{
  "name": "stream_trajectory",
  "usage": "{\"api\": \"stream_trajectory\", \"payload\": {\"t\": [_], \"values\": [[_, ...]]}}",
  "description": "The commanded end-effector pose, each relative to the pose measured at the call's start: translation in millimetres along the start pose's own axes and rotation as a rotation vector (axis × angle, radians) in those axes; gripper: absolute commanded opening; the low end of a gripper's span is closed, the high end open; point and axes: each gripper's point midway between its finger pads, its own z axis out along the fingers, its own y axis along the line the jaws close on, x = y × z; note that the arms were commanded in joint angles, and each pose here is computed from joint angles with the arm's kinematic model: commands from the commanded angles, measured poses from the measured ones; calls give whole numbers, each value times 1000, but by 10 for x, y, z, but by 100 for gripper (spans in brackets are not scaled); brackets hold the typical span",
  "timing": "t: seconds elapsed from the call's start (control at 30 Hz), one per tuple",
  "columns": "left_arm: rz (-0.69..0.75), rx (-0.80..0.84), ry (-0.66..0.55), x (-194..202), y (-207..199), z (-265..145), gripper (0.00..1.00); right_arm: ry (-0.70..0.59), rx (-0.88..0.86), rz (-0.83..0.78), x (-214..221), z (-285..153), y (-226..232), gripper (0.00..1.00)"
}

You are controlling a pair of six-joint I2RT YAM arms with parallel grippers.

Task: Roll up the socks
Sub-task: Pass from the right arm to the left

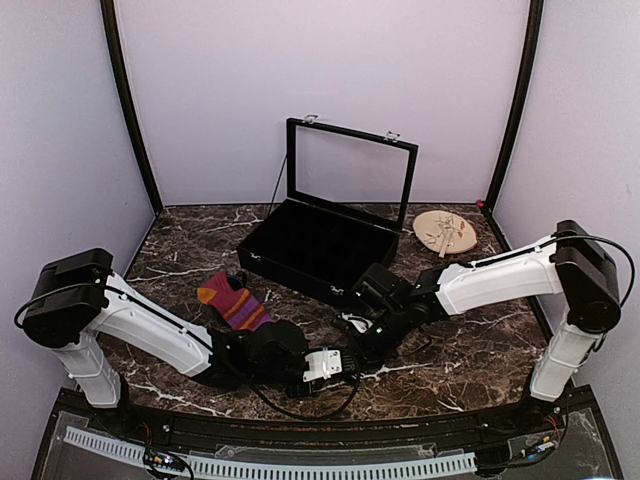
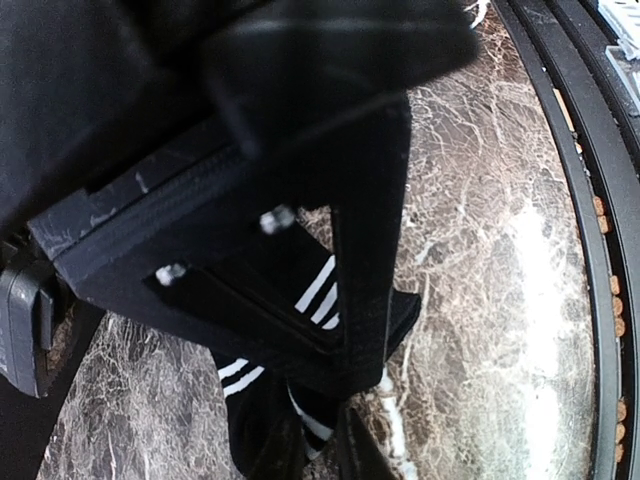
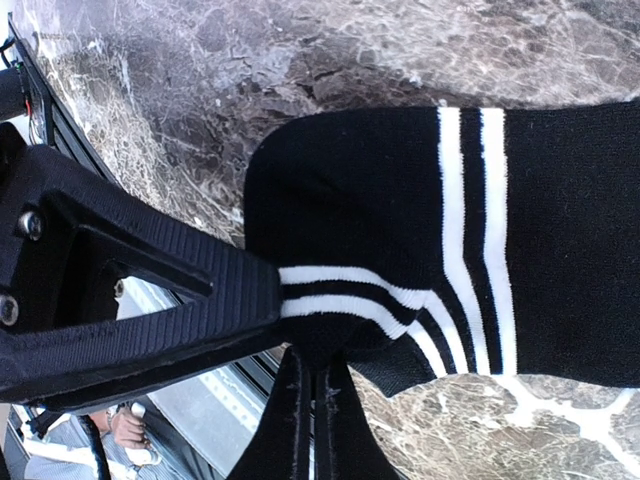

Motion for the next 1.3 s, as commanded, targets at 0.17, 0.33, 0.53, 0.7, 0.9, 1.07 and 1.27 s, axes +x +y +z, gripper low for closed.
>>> {"api": "stream_trajectory", "payload": {"t": [0.17,0.33,0.53,0.7,0.9,1.07,1.27], "values": [[5,15,-42,-171,-3,-21,10,-10,-14,-10,-61,-14,45,0],[0,18,-37,-157,-10,-6,6,-11,-15,-12,-54,-17,47,0],[4,15,-30,-141,-12,20,0,-11,-19,-12,-50,-14,51,0],[-4,12,-19,-113,-12,20,13,-10,-18,-12,-43,-16,47,0],[-4,9,-12,-82,-14,17,32,-9,-21,-15,-39,-14,49,0],[1,0,-11,-105,6,56,32,-11,-24,-16,-46,-20,60,0],[9,-7,9,-65,8,136,31,-9,-26,-15,-33,-28,64,0]]}}
